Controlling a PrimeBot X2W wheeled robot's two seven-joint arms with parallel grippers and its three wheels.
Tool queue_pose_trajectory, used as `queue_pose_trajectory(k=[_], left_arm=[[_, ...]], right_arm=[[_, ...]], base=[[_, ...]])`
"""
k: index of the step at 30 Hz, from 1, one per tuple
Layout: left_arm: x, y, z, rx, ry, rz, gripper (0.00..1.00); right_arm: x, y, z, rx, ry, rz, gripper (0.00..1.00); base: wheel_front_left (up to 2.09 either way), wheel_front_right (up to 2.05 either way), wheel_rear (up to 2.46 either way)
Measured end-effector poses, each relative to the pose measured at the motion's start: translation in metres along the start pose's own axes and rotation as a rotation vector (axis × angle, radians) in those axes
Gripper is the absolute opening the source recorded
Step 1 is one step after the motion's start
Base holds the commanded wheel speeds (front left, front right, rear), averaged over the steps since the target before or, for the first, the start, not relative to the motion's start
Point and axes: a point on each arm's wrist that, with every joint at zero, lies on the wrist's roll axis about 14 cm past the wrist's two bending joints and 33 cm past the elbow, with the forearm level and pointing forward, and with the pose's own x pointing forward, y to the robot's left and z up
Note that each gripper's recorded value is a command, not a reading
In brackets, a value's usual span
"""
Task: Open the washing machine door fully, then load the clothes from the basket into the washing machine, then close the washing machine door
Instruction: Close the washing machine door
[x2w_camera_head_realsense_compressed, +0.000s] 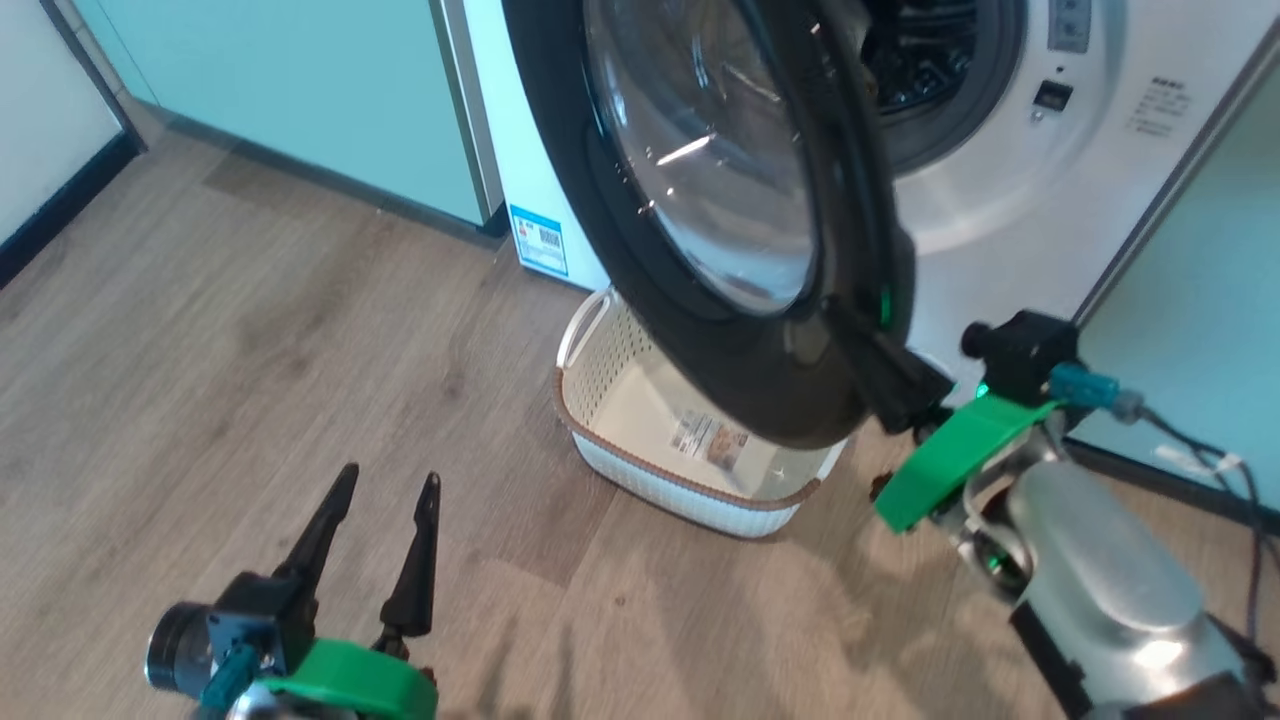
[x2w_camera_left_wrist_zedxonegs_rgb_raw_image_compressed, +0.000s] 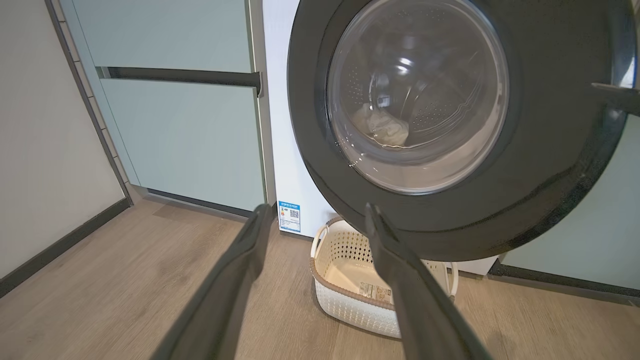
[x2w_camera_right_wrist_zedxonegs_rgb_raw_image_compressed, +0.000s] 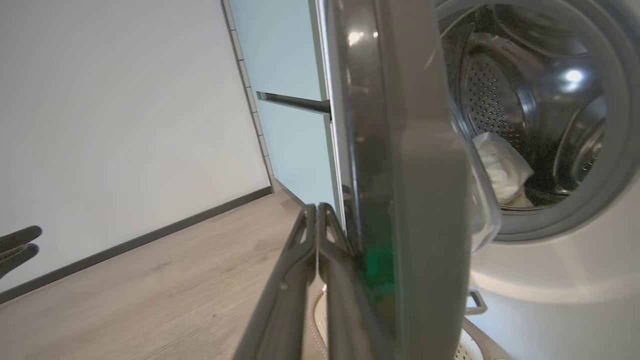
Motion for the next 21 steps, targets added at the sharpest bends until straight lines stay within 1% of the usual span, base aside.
queue_pose_trajectory(k=[4, 5, 14, 21], left_arm=[[0.009, -0.005, 0.0, -0.004, -0.005, -0.007, 1.0], [0.009, -0.005, 0.0, -0.004, -0.005, -0.007, 1.0], [0.03, -0.016, -0.008, -0.031, 0.009, -0.006, 1.0], [0.038, -0.016, -0.011, -0.039, 0.02, 0.013, 1.0]], right_arm=[[0.007, -0.026, -0.001, -0.012, 0.001, -0.057, 0.0], [0.007, -0.026, -0.001, -0.012, 0.001, -0.057, 0.0], [0.029, -0.093, -0.004, -0.044, 0.003, -0.192, 0.0], [0.044, -0.135, -0.007, -0.072, 0.001, -0.27, 0.0]], base=[[0.0, 0.0, 0.0], [0.0, 0.0, 0.0], [0.0, 0.0, 0.0], [0.0, 0.0, 0.0]])
